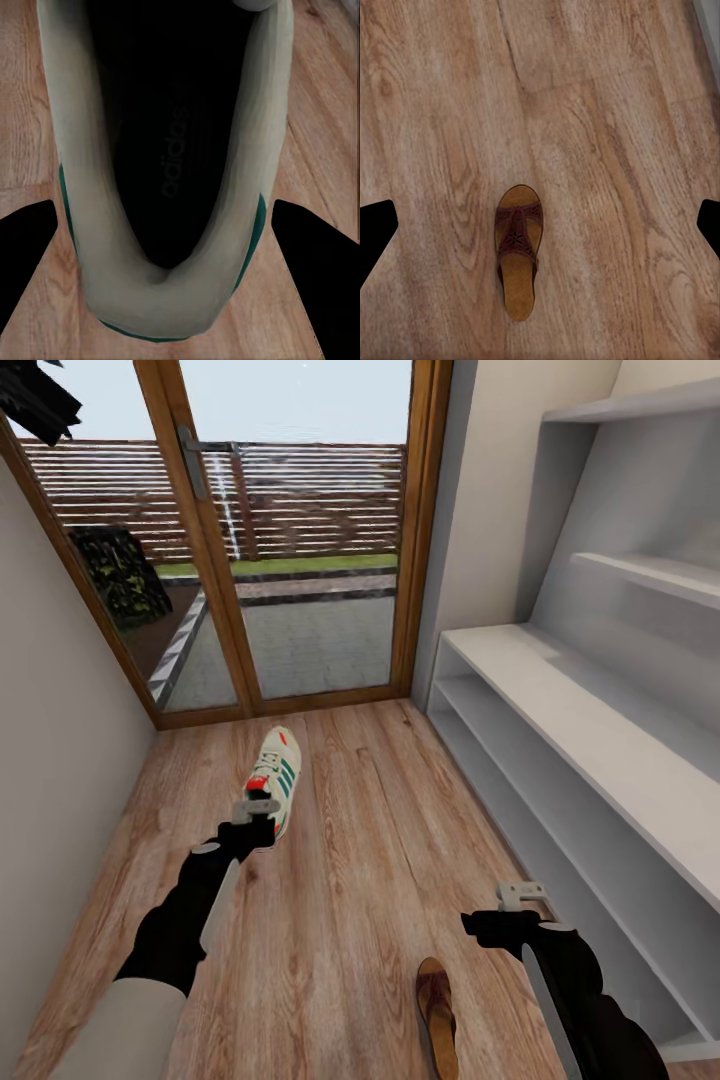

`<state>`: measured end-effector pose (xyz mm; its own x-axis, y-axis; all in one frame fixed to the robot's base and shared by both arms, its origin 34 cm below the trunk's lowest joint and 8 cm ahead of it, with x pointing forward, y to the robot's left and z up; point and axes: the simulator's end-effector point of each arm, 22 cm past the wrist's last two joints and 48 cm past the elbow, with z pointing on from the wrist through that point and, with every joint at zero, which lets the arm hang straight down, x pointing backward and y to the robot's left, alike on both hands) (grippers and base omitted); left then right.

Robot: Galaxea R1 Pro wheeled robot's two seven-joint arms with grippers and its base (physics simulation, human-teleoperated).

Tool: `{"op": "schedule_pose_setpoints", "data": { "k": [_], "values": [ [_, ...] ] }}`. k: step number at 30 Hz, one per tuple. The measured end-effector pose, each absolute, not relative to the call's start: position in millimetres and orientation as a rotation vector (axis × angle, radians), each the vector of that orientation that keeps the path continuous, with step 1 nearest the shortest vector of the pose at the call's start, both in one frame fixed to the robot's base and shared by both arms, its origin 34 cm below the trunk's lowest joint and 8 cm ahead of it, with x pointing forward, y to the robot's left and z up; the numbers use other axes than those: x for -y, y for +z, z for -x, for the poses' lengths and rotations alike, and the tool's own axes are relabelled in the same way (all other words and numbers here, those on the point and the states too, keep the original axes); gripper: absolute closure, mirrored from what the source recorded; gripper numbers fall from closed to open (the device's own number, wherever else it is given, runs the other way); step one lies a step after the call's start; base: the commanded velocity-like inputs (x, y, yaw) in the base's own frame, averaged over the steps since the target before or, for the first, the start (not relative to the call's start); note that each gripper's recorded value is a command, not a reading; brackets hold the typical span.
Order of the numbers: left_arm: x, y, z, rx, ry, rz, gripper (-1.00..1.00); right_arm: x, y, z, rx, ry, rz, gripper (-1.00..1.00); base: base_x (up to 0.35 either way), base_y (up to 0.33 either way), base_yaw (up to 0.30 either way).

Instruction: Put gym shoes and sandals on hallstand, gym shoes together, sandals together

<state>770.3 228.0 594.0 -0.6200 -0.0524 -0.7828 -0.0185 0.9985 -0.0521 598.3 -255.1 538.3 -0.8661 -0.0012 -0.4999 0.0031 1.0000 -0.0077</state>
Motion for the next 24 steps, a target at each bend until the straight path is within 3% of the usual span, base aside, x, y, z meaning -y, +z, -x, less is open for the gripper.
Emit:
{"op": "schedule_pose_setpoints", "data": {
  "k": [24],
  "values": [
    [-228.0,526.8,-745.7,-2.26,-0.046,0.047,1.0,253.5,481.9,-586.8,-2.642,-0.004,-0.004,-1.0,0.0,0.0,0.0]
  ]
}}
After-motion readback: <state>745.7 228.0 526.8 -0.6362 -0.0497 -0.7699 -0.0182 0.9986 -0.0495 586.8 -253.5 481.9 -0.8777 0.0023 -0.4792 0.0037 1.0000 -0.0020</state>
